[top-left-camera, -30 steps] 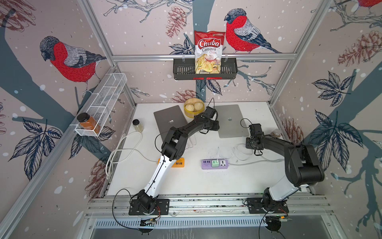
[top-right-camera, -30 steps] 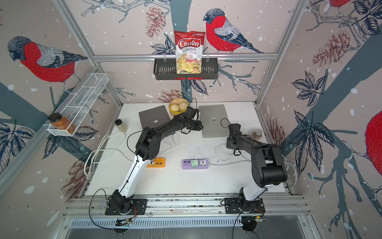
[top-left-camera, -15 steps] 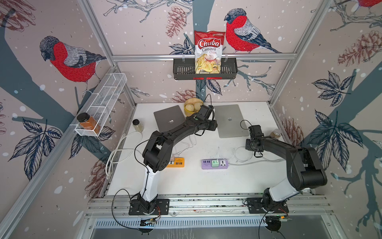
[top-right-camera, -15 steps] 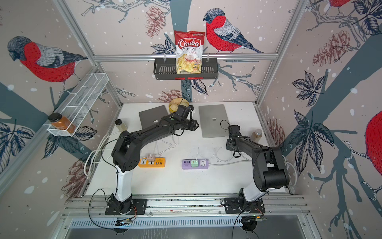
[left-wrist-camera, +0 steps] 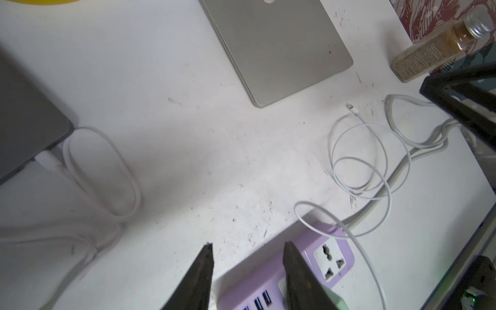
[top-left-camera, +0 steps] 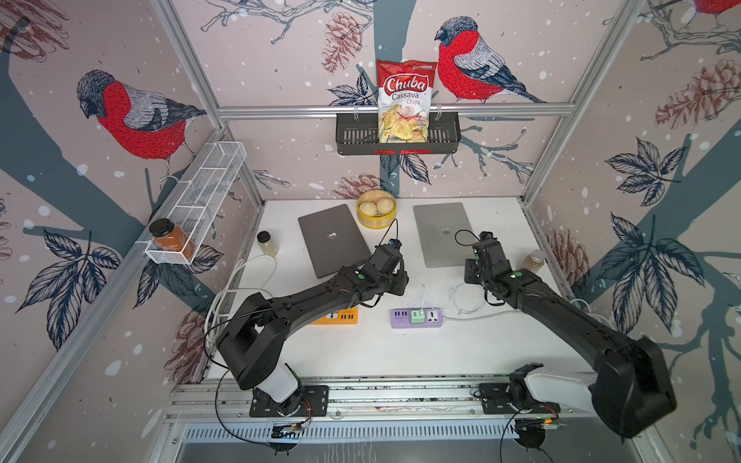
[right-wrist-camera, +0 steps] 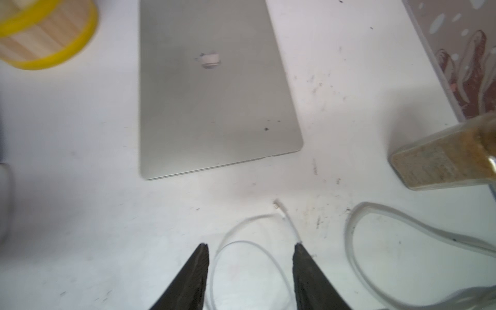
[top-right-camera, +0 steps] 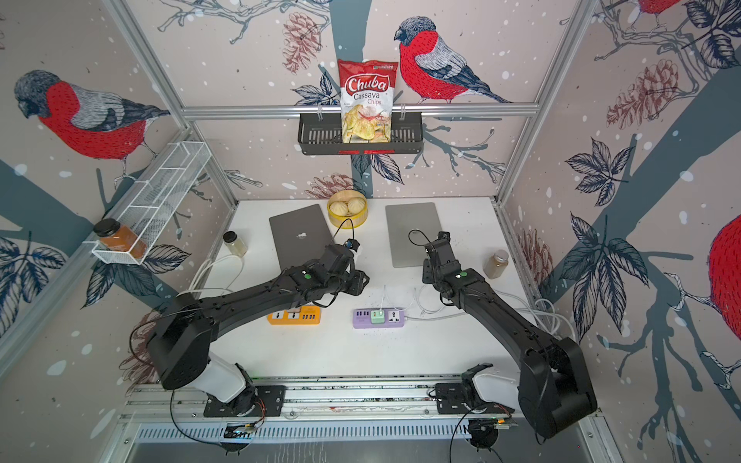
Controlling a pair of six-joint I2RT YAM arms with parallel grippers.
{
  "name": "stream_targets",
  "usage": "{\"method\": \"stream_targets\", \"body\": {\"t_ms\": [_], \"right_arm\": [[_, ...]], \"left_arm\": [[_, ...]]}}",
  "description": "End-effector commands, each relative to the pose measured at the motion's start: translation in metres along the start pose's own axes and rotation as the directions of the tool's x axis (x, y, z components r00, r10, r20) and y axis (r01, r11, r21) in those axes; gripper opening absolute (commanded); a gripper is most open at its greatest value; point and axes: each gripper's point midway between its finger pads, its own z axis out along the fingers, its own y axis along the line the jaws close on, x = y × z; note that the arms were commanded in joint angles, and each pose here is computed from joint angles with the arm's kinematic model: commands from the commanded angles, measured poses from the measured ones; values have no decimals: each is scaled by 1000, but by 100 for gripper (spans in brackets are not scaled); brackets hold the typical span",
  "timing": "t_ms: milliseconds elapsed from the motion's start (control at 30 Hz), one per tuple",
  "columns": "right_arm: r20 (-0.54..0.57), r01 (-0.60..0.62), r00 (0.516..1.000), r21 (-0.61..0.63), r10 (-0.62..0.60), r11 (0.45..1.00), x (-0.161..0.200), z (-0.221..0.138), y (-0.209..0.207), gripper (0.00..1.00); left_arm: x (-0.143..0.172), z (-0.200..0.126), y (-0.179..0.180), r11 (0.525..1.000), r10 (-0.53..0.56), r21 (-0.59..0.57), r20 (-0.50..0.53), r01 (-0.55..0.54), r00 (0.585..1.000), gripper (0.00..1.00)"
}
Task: Unplug the laptop charger
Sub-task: Remove the charging cable from the laptop, then remove the charging cable from the plug.
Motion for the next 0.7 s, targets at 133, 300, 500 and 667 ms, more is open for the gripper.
{"method": "stream_targets", "body": {"t_ms": [133,300,500,667], "right_arm": [[42,-13,999,-183,21,983,34,-50,59,53],[59,17,998,-231,-4,973,59,-69,86,53],[84,52,996,-275,-30,960,90,-84,113,53],[115,80,992,-272,-50,959,102,-90,128,50]], "left_arm": [[31,-13,-13,996,-71,64,34,69,997,43],[52,-17,-19,983,-113,150,21,108,993,44],[68,-22,-27,958,-146,251,7,140,989,43],[62,-30,-40,933,-166,327,23,149,986,43]]}}
